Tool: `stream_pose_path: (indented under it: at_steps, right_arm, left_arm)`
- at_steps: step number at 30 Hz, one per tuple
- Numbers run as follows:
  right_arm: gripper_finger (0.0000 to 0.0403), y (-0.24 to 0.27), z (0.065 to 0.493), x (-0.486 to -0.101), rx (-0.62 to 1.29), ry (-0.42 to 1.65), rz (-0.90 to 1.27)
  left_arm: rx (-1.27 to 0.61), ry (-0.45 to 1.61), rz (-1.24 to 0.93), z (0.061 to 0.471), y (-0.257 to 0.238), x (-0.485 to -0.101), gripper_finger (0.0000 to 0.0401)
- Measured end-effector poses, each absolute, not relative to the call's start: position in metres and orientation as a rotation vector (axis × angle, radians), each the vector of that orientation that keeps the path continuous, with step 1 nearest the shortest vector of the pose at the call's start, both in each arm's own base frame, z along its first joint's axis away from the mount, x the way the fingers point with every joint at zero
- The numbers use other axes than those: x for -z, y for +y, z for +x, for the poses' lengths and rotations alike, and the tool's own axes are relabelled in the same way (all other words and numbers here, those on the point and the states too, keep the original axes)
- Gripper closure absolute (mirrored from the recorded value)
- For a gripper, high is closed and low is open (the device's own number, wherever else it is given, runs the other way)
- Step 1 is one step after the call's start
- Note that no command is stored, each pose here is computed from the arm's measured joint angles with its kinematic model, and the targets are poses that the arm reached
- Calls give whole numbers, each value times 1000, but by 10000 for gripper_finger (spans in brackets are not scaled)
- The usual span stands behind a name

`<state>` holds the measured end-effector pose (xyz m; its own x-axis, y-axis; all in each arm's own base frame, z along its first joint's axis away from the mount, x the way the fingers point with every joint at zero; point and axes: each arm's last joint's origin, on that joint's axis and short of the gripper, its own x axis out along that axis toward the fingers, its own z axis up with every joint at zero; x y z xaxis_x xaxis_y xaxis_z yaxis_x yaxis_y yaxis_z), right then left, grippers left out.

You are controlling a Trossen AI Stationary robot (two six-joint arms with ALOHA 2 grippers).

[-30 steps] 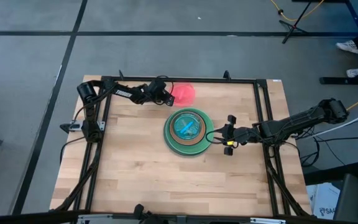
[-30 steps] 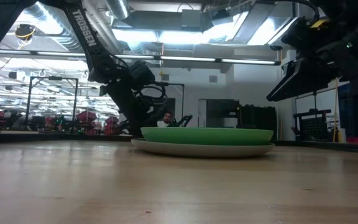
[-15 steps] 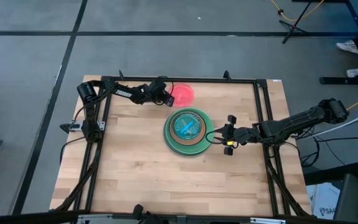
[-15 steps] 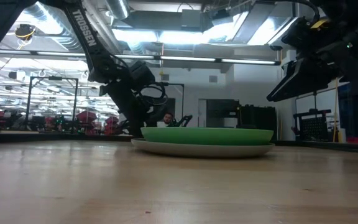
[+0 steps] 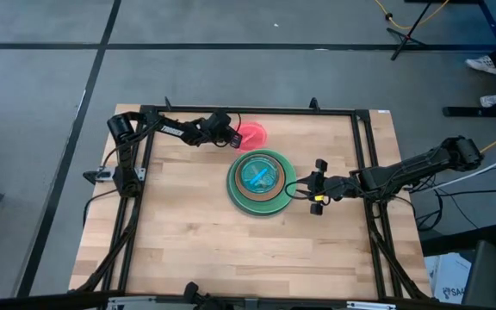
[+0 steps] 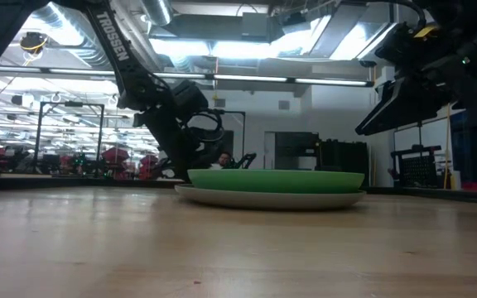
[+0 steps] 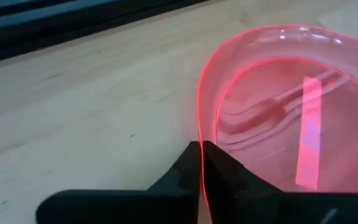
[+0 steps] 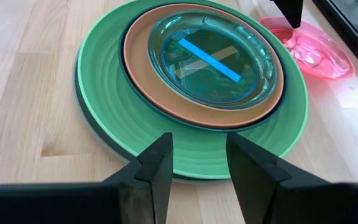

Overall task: Stack plastic plates
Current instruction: Stack the pink plate on top of the blue plate

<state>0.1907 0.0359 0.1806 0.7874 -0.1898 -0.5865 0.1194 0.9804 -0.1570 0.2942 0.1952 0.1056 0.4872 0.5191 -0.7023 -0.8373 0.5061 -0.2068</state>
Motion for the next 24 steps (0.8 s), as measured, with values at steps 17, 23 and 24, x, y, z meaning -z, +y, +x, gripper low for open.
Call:
stream_pose_path:
  at_steps: [17, 23, 24]
  right_arm:
    - [260, 36, 191, -181, 167, 643, -114]
    - [260, 36, 191, -181, 168, 642, -109]
    - [260, 36, 191, -181, 169, 642, -109]
  left_arm:
    - [-908, 574, -529, 297, 197, -110, 399]
    - [-897, 574, -498, 297, 198, -111, 399]
    - [-894, 569, -494, 297, 198, -113, 399]
